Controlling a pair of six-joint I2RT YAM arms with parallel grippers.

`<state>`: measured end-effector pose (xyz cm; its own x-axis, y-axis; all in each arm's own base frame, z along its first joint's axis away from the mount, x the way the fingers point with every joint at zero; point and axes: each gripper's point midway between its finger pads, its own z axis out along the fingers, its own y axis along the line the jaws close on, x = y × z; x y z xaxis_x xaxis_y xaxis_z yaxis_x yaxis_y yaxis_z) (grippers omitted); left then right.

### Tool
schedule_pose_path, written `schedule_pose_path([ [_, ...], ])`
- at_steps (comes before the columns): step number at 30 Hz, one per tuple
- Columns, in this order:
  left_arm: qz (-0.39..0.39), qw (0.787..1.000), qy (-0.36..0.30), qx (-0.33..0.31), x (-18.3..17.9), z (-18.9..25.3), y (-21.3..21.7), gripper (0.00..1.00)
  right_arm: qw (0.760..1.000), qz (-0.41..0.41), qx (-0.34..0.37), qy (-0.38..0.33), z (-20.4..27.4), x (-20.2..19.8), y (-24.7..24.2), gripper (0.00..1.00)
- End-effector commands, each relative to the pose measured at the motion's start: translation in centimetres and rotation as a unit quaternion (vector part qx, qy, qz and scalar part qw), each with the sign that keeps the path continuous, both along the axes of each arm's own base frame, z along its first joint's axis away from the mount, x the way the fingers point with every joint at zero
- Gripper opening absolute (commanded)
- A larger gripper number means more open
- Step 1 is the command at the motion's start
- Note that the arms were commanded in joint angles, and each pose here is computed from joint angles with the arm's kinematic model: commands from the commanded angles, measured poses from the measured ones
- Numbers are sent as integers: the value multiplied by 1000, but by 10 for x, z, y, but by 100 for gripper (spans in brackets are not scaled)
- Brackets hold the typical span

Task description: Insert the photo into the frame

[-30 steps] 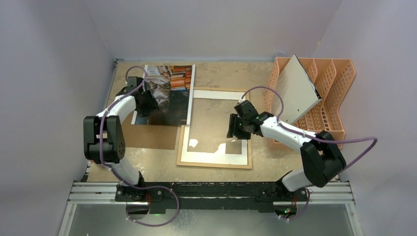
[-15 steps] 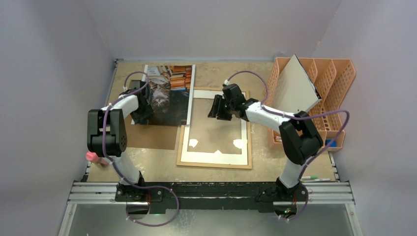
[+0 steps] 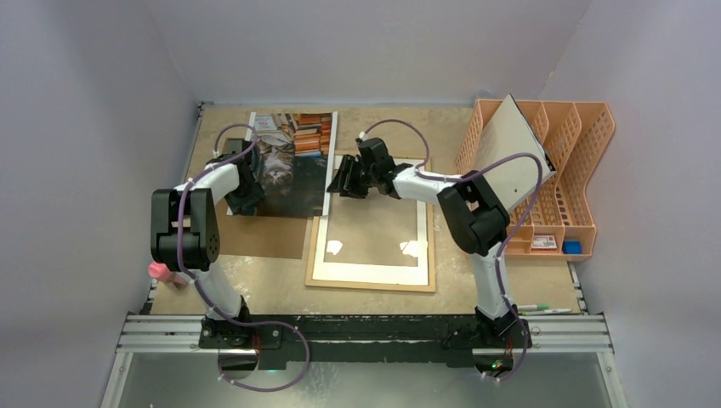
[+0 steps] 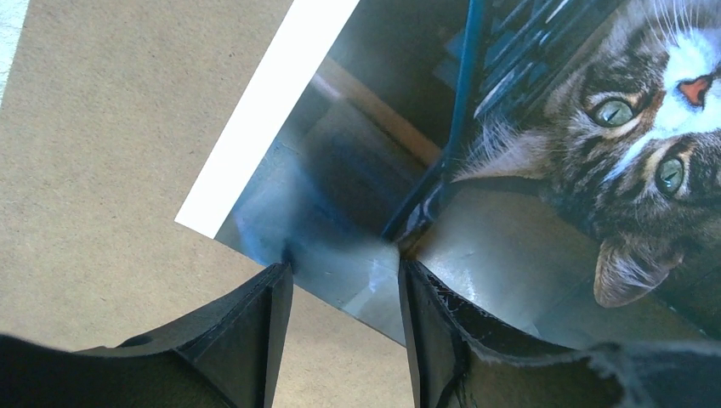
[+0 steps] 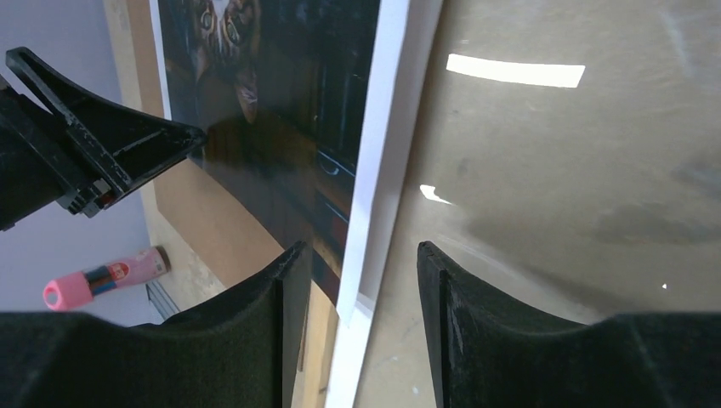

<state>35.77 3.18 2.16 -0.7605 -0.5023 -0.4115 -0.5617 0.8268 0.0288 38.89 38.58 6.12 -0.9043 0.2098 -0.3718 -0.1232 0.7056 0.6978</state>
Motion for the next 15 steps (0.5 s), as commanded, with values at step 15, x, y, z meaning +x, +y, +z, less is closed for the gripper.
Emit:
schedule_pose_path([
  [15,-1,999,-2,-35,5,-1,-12,51,995,74,71,-6,22,-11,59,41],
])
